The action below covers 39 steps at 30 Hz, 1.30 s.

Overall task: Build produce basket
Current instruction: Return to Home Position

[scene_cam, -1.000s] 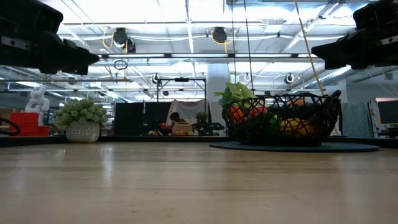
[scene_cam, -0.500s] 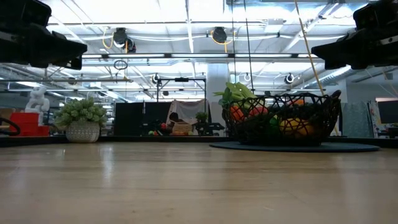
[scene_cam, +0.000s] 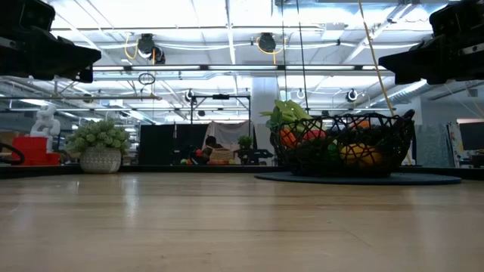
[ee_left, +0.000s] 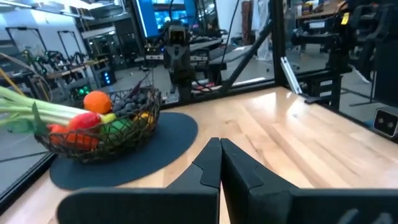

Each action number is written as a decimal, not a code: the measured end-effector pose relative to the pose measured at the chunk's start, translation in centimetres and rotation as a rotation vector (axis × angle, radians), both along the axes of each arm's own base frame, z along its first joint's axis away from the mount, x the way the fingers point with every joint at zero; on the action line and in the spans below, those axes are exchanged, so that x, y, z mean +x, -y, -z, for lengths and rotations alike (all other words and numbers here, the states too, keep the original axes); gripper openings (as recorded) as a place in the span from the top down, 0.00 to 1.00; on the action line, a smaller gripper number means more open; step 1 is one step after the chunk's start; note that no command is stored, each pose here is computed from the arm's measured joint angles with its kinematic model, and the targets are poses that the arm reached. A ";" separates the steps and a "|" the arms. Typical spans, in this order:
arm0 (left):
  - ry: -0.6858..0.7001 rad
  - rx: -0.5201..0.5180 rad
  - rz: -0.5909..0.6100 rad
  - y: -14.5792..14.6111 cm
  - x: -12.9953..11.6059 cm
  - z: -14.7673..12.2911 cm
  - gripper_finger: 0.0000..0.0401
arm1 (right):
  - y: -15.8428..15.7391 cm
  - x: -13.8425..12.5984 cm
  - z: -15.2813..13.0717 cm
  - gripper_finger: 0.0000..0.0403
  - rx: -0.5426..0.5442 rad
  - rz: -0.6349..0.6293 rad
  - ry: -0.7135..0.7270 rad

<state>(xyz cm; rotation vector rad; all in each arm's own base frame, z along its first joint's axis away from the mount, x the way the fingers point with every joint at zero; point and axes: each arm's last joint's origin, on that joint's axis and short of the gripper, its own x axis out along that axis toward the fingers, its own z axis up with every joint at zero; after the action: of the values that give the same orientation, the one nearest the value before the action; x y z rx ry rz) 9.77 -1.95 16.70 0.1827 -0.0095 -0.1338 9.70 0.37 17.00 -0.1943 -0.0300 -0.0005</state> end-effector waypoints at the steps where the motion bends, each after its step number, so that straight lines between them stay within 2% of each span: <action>1: 0.007 -0.002 0.004 0.0 -0.1 -0.1 1.00 | 0.0 0.0 0.0 1.00 0.000 0.000 0.000; 18: 0.038 0.041 0.018 0.0 -0.3 -0.2 0.99 | 0.0 0.0 0.0 1.00 -0.001 0.000 0.000; 27: 0.051 0.038 -0.017 -0.1 -0.2 -0.3 0.94 | 0.0 0.0 0.0 1.00 0.000 0.000 0.000; 39: 0.068 0.030 -0.019 -0.1 -0.2 -0.5 0.99 | 0.0 0.0 0.0 1.00 0.000 0.000 0.000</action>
<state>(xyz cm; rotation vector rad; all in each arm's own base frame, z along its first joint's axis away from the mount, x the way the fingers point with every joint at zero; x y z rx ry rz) 9.52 -1.84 17.18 0.2176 -0.0730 -0.1086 9.70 0.37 17.01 -0.1947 -0.0304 -0.0004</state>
